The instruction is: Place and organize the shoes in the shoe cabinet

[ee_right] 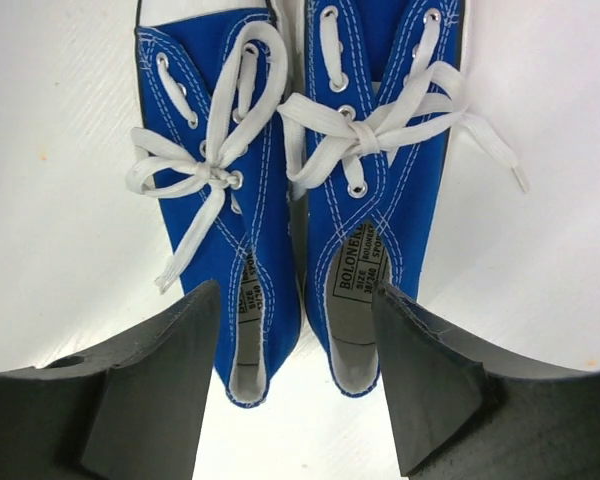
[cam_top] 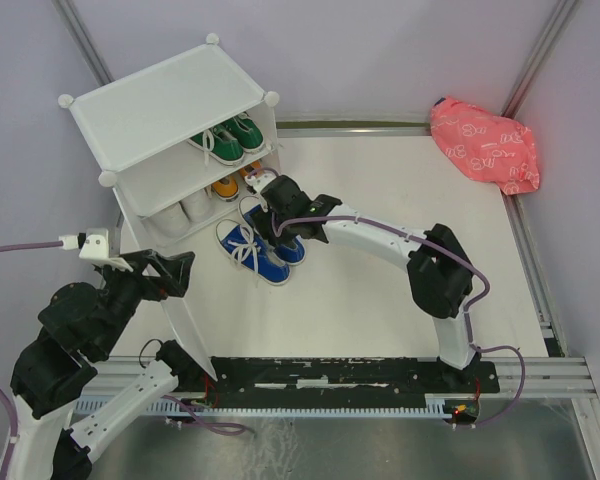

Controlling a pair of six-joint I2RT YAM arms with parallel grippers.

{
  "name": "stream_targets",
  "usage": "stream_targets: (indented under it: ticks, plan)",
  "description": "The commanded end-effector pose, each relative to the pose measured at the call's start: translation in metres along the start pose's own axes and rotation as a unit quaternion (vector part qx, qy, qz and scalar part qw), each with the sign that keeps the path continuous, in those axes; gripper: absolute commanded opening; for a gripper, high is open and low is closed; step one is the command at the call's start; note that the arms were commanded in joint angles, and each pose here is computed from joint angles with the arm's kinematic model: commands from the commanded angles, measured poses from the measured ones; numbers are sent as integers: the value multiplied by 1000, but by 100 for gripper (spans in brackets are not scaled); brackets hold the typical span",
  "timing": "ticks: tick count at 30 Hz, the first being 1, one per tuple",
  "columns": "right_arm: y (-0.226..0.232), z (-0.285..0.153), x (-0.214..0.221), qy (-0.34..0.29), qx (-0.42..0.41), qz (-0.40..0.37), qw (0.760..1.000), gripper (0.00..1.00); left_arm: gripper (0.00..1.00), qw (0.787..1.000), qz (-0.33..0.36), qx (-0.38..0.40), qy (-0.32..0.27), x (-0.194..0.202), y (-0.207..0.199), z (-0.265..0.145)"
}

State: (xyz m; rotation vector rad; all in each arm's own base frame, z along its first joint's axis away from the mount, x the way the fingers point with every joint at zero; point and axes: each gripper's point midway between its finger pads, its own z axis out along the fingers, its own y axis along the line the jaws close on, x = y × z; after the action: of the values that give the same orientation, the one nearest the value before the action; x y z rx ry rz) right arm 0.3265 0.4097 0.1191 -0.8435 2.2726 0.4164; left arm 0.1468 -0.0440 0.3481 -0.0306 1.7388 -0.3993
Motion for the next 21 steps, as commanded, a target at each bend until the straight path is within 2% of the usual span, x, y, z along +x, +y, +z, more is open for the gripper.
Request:
stream_targets:
  ticks: [1,18,21]
  plan:
    - [6,-4,6,7,-18,3,1000,69,99,999,18,-10,45,25,6,1]
    - [9,40,42,42,-13,21,999,64,99,999,14,-21,43,24,12,-5]
    - [3,50,49,47,6,23,999,60,99,999,10,-23,41,22,13,-7]
